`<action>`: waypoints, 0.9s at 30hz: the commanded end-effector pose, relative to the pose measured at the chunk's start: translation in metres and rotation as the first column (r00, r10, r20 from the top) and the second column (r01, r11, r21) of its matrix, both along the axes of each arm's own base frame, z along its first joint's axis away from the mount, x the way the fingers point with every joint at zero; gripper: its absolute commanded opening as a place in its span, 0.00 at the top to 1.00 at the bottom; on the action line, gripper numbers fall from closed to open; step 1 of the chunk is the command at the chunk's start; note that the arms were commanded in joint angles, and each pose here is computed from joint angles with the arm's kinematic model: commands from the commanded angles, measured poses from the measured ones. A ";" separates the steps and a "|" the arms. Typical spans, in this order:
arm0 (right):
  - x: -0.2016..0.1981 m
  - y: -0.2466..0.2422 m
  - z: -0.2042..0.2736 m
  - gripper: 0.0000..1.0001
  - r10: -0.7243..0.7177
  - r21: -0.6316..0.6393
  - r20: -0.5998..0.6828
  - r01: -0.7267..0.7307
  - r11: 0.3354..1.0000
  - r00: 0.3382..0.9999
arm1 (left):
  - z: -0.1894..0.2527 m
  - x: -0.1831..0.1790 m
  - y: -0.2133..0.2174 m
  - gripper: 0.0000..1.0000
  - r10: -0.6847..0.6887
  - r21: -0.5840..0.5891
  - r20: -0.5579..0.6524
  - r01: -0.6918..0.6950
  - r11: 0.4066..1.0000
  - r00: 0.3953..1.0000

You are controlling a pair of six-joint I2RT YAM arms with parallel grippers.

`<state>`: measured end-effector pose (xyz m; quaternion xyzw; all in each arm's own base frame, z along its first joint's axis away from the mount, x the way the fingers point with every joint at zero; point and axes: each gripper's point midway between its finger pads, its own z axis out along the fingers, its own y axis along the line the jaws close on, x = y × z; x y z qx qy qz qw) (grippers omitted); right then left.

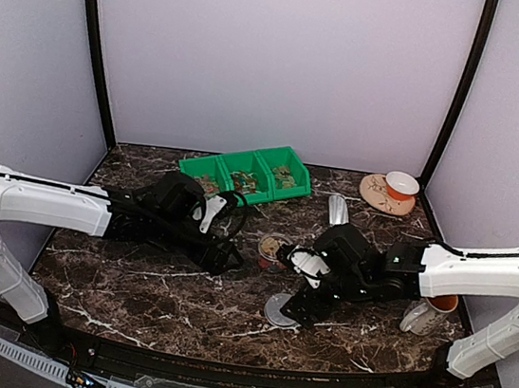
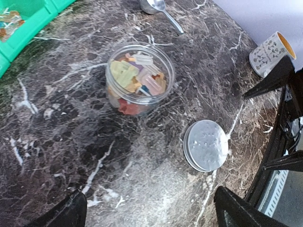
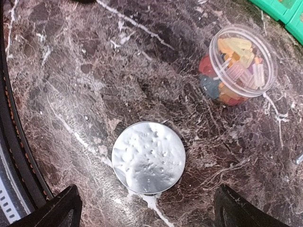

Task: Pack the candies
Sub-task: Pick up the bottle lid from the center of the board.

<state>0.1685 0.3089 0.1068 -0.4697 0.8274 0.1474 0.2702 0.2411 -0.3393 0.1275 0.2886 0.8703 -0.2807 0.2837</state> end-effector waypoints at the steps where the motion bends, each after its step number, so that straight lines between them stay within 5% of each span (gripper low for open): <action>1: 0.002 0.010 -0.010 0.03 0.000 -0.042 0.030 0.001 0.999 1.000 | 0.021 0.017 0.020 0.03 0.102 -0.031 0.107 -0.099 0.995 0.989; 12: 0.003 0.017 -0.040 0.03 0.000 -0.171 0.044 0.008 0.985 0.999 | 0.035 0.027 0.054 0.01 0.245 -0.078 0.201 -0.234 0.969 0.948; 27: 0.005 0.023 -0.058 0.03 -0.005 -0.220 0.019 0.009 0.975 1.000 | 0.029 0.027 0.060 0.01 0.260 -0.064 0.203 -0.253 0.965 0.944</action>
